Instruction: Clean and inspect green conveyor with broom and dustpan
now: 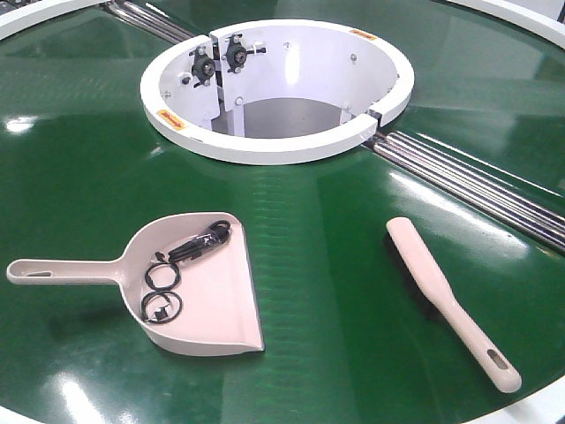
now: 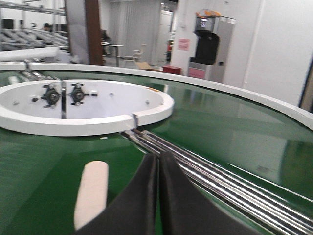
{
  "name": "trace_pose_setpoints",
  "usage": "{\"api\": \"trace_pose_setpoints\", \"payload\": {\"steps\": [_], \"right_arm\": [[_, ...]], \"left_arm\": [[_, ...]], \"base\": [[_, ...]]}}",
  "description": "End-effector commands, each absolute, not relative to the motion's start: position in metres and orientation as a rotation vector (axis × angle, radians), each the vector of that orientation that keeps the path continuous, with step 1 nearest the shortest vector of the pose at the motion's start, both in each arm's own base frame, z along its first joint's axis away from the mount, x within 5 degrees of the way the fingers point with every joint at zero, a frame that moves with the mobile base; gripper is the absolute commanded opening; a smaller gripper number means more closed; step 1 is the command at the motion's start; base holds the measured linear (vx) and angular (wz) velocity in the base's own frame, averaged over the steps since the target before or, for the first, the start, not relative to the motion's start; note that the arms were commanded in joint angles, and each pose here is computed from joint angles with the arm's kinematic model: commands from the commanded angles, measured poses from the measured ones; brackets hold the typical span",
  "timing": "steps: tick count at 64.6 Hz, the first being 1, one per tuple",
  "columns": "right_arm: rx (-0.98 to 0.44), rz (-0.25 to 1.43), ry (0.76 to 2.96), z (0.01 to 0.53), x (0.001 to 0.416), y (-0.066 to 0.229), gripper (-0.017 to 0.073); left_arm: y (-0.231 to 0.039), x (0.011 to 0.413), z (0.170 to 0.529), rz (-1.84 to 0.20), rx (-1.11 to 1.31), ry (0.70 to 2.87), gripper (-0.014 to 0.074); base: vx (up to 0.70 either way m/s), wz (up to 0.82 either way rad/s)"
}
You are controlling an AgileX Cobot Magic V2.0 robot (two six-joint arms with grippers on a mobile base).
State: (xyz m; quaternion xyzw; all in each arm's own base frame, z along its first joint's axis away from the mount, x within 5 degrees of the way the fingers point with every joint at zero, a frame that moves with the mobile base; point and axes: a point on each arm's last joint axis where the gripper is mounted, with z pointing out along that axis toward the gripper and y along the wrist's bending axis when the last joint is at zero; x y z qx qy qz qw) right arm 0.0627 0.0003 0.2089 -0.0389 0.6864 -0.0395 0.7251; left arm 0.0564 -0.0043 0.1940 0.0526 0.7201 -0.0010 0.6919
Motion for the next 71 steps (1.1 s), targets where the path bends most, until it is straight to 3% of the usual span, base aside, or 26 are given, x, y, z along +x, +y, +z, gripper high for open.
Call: {"api": "trace_pose_setpoints", "payload": {"steps": [1, 35, 71], "right_arm": [[-0.04, -0.109, 1.45, 0.221, 0.058, -0.002, -0.0008], [-0.073, 0.011, 1.437, 0.209, 0.055, 0.003, -0.0008], [-0.069, 0.006, 1.514, 0.202, 0.056, 0.003, -0.0008]], "left_arm": [[-0.004, 0.056, 0.198, -0.012, 0.103, 1.539, -0.0006], [-0.004, 0.056, 0.198, -0.012, 0.103, 1.539, -0.0006], [-0.004, 0.056, 0.198, -0.012, 0.103, 1.539, -0.0006]], "base": [[0.0, 0.0], [0.0, 0.0], [0.0, 0.0]]}}
